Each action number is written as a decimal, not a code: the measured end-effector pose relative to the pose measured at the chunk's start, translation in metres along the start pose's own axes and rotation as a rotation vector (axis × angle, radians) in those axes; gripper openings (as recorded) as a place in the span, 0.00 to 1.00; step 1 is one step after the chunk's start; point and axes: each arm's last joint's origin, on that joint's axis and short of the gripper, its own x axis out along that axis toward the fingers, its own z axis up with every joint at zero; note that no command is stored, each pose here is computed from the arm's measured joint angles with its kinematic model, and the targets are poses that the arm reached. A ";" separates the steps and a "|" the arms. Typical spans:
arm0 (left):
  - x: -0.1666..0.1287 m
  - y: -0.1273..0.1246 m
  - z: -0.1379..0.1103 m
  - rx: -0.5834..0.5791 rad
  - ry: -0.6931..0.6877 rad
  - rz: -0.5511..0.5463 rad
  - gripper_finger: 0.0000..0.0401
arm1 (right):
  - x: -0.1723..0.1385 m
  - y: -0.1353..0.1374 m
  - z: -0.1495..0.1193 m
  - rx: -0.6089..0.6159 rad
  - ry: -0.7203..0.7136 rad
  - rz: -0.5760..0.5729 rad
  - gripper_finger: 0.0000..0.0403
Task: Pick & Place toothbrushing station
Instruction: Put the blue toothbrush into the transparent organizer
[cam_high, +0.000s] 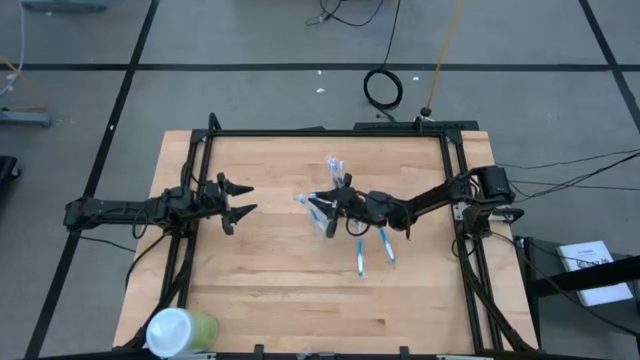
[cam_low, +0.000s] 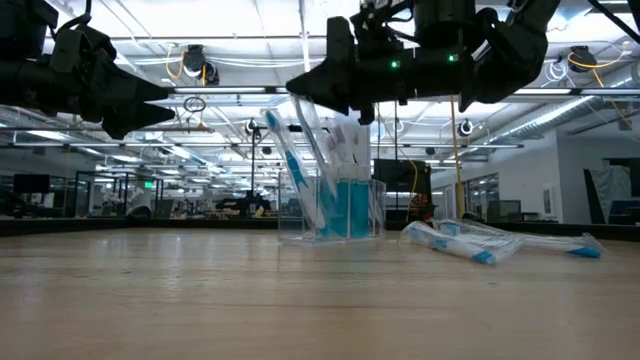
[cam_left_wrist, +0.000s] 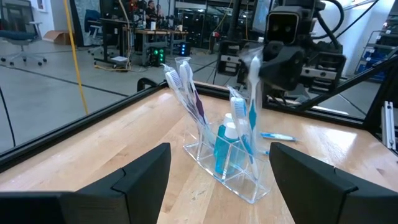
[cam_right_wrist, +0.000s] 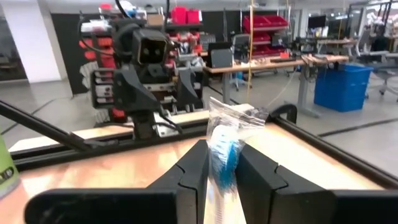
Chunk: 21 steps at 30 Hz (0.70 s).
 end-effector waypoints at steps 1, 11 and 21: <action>0.000 0.000 0.000 0.000 0.000 0.000 0.70 | 0.000 -0.001 -0.001 0.002 0.010 -0.003 0.15; 0.000 0.000 0.000 0.000 0.000 0.000 0.70 | 0.001 -0.005 -0.006 -0.003 0.064 -0.016 0.15; 0.000 0.000 0.000 0.000 0.000 0.000 0.70 | 0.001 -0.007 -0.011 -0.014 0.116 -0.027 0.15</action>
